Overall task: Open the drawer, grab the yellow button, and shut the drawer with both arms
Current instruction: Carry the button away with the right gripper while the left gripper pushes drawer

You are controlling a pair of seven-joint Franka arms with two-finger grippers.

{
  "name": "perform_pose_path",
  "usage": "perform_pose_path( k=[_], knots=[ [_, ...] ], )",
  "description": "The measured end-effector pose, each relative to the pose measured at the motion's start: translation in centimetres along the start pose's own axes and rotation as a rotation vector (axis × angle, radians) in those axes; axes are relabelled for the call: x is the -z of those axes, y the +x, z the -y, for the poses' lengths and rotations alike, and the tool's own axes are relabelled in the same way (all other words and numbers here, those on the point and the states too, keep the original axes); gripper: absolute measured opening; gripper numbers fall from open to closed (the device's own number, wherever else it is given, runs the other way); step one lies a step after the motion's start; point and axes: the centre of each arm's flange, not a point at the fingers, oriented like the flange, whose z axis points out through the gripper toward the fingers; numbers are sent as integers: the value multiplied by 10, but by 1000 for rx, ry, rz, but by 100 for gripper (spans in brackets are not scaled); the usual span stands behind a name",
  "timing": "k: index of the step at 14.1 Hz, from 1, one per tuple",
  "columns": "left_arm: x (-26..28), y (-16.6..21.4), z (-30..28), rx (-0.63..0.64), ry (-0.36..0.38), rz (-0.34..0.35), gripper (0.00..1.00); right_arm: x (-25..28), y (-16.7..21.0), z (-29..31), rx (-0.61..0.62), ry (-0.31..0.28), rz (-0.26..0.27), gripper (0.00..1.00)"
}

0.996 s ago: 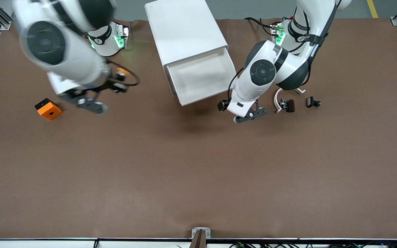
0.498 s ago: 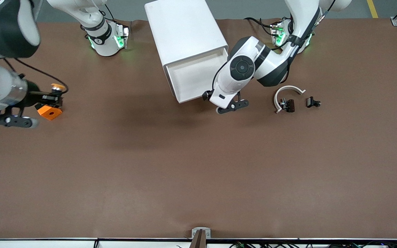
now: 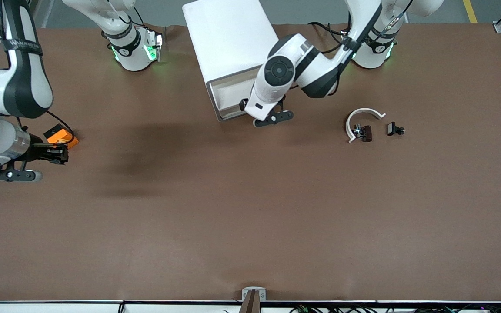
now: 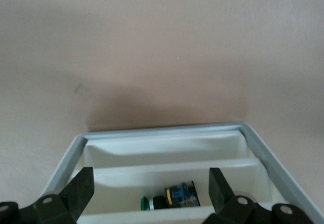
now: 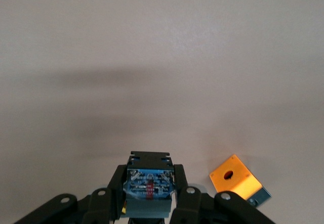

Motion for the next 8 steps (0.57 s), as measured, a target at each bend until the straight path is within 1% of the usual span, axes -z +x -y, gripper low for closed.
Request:
perform_pose_path(
  k=[3, 6, 8],
  knots=[
    [-13, -22, -9, 14, 22, 8, 100, -63, 8, -15, 41, -10, 22, 41],
    [-21, -36, -12, 22, 42, 27, 100, -116, 20, -29, 67, -8, 22, 41],
    [-23, -44, -14, 27, 39, 51, 100, -140, 24, -32, 81, -6, 22, 41]
  ],
)
